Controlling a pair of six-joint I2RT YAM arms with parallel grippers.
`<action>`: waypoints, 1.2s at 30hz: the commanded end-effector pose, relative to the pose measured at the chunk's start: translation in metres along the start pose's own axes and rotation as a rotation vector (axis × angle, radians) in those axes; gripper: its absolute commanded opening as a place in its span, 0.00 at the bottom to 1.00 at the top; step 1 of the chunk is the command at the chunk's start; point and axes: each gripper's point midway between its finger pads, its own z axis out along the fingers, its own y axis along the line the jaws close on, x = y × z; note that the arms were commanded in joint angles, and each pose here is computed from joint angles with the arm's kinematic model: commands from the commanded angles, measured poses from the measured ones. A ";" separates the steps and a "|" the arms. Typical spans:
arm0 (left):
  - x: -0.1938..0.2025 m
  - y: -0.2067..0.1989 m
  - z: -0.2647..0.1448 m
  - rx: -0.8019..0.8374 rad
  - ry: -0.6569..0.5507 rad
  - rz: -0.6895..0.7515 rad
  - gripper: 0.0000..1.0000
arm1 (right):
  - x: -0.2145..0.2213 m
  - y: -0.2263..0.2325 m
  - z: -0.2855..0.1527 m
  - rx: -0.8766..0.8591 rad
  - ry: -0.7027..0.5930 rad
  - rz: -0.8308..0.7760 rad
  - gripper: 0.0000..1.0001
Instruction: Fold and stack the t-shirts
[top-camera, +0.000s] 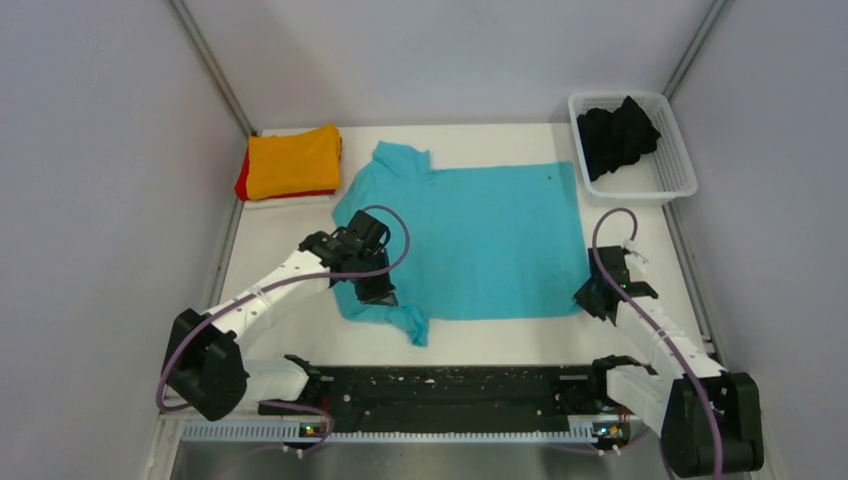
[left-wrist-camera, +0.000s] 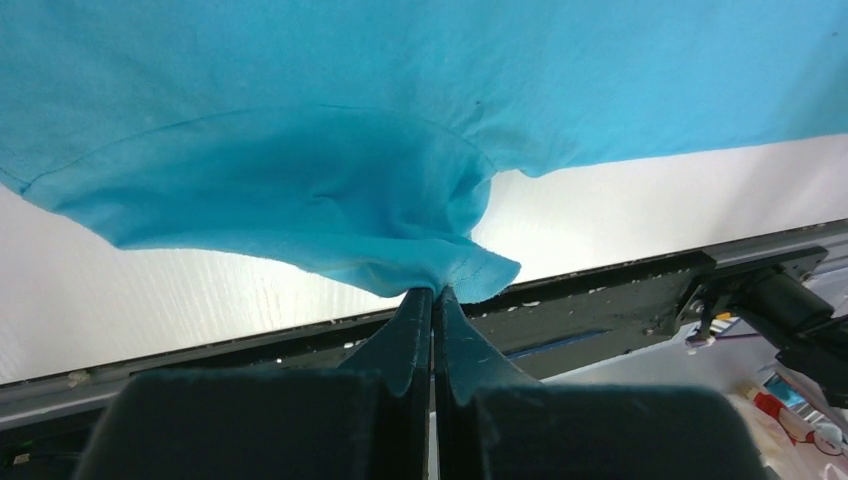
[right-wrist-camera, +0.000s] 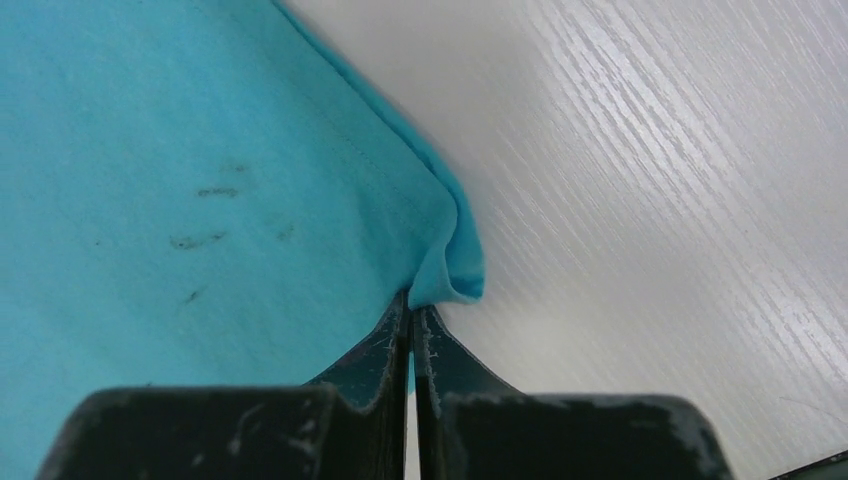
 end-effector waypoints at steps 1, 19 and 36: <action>-0.023 -0.021 -0.020 0.087 -0.064 0.003 0.00 | -0.026 0.028 -0.014 -0.078 -0.024 -0.072 0.00; -0.114 -0.014 -0.048 0.078 -0.224 -0.071 0.00 | -0.090 0.088 -0.015 -0.095 -0.051 -0.225 0.00; -0.193 -0.013 -0.055 0.093 -0.339 -0.018 0.00 | -0.135 0.132 -0.004 -0.106 -0.088 -0.217 0.00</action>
